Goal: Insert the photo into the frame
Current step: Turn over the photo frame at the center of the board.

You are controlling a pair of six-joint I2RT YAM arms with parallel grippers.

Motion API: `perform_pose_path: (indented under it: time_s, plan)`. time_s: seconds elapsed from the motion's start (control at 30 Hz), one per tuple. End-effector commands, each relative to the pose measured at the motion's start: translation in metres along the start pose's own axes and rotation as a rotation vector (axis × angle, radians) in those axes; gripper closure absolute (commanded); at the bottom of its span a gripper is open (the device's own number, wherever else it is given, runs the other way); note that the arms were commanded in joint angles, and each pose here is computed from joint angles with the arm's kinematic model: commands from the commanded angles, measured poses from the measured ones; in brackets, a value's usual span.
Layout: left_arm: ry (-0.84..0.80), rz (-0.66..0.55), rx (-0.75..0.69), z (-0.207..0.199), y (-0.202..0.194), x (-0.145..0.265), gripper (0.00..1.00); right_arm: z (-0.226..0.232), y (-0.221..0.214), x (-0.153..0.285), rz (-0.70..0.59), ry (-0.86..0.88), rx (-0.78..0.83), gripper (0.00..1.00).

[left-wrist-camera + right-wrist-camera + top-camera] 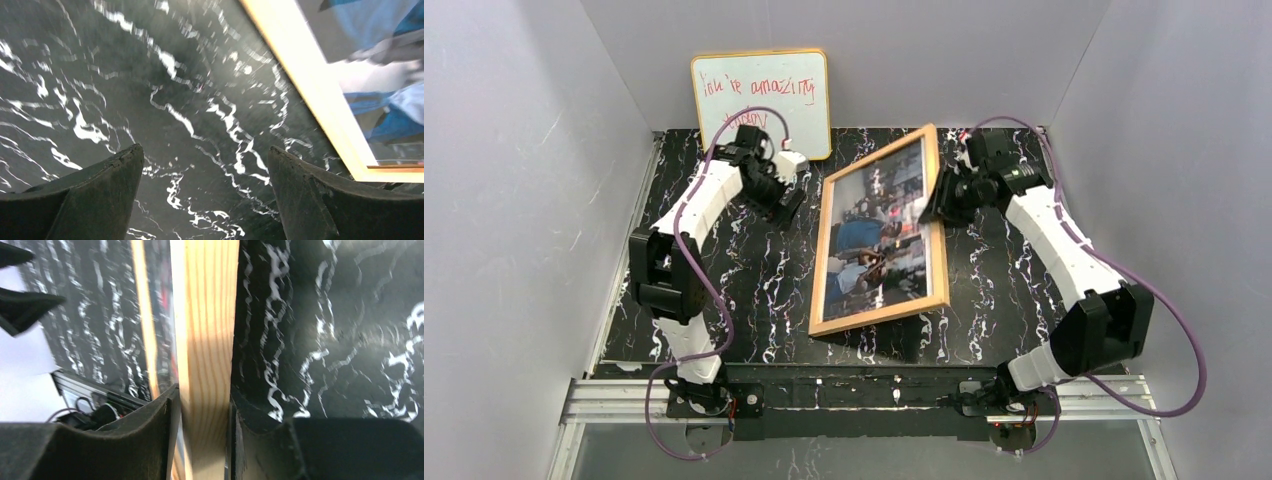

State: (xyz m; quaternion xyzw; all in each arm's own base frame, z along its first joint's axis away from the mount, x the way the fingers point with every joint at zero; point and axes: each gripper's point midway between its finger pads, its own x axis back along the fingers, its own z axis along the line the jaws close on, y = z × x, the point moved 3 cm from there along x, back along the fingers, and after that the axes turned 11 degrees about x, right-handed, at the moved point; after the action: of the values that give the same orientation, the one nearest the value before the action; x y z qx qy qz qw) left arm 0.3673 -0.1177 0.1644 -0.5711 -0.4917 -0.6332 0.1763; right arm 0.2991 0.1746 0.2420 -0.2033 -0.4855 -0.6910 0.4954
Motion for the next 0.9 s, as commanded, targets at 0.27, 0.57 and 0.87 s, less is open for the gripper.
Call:
perform_pose_path:
  time_s: [0.27,0.57,0.87]
  plan:
    - [-0.069,0.056,0.059,0.051,-0.074,-0.003,0.08,-0.027,-0.056,-0.034,-0.033,0.116,-0.028,0.65]
    - [-0.057,0.024,0.106,0.052,-0.092,-0.009,0.02,-0.062,-0.077,-0.073,0.003,0.062,-0.062,0.63]
    - [0.012,-0.044,0.224,0.069,-0.109,-0.022,0.02,-0.1,-0.082,-0.097,0.019,-0.101,-0.119,0.37]
